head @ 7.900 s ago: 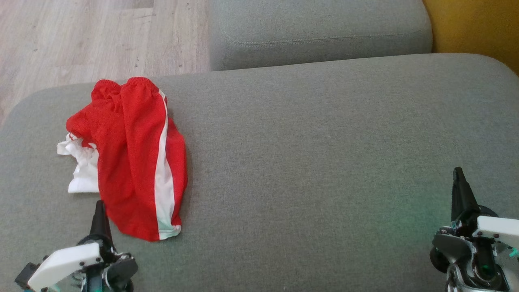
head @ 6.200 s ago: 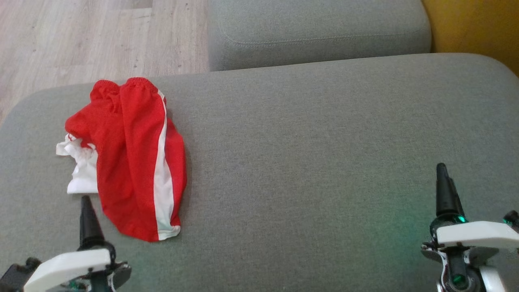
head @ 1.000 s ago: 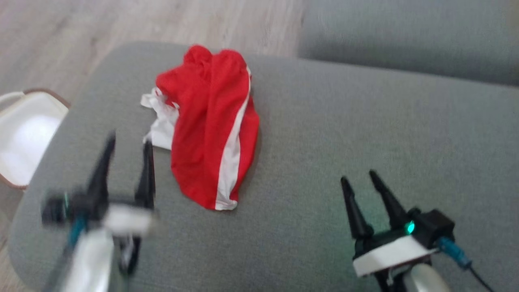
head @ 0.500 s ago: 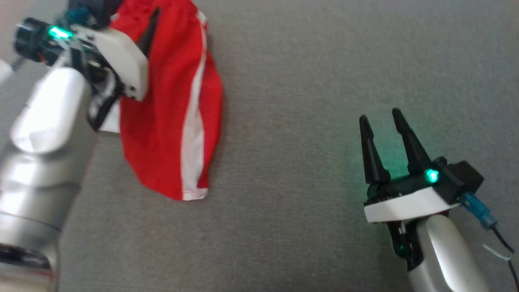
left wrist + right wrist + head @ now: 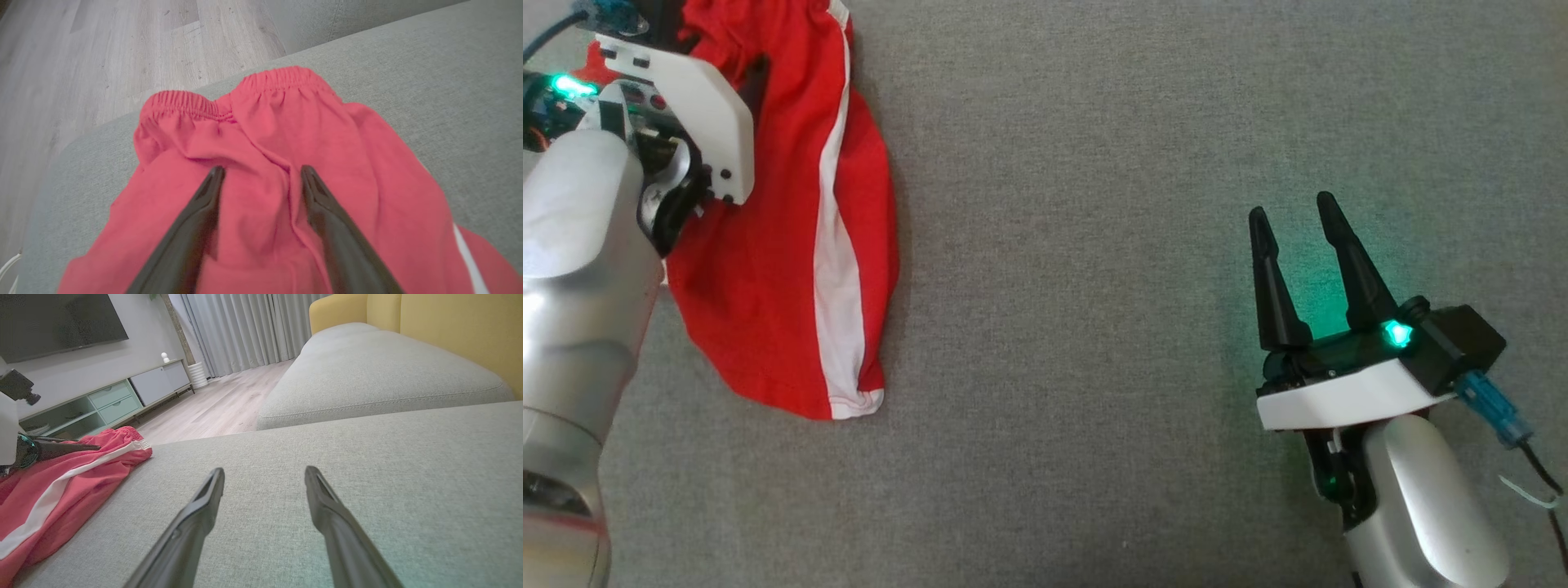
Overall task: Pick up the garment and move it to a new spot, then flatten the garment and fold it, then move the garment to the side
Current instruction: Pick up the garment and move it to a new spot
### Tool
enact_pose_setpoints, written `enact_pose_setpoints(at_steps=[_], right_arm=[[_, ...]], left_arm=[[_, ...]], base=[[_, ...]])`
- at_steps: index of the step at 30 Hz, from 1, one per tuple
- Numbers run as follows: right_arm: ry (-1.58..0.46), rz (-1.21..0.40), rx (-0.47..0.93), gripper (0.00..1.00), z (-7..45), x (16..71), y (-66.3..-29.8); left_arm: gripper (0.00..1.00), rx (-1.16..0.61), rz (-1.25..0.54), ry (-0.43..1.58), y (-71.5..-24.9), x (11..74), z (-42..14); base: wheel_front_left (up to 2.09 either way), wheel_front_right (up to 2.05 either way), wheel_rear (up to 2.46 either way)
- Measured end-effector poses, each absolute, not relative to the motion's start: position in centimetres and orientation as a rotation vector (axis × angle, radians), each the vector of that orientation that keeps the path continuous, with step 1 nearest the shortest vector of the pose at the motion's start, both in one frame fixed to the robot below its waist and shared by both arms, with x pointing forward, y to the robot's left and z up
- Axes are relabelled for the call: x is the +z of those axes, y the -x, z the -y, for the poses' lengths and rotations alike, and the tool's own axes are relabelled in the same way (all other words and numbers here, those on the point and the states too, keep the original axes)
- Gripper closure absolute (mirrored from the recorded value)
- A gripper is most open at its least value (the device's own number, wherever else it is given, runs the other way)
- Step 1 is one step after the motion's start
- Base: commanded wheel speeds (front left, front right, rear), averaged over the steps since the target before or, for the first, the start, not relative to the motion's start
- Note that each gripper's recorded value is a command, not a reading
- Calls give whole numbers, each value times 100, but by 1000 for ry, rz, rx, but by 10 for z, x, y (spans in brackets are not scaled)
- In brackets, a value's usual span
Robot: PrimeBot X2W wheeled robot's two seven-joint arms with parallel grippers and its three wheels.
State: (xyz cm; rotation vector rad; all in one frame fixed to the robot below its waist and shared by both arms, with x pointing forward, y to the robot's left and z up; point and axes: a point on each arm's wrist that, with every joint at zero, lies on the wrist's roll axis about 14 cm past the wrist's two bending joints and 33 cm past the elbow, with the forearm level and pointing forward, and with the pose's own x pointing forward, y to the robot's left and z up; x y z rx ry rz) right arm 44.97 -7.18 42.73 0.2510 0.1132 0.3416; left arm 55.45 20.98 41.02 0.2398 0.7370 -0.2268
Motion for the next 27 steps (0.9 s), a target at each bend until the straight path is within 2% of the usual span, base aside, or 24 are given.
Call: enact_pose_setpoints(at_steps=[1,7,14,19,27], right_arm=[[-251,-111,343,0,72,428,-450],[-246,-90,357,0,68,439,-447],[-237,-33,366,0,67,467,-436],[-224,-16,353,0,74,478,-416],[-221,38,338,0,81,500,-402]], left_arm=[[100,-231,-737,-234,-554,411,-208],[100,-244,-615,-189,-559,439,-201],[100,-282,-285,-64,-566,526,-175],[100,-319,-86,29,-551,589,-158],[100,-424,28,106,-523,626,-116]], base=[[0,0,0],[0,0,0],[0,0,0],[0,0,0],[0,0,0]])
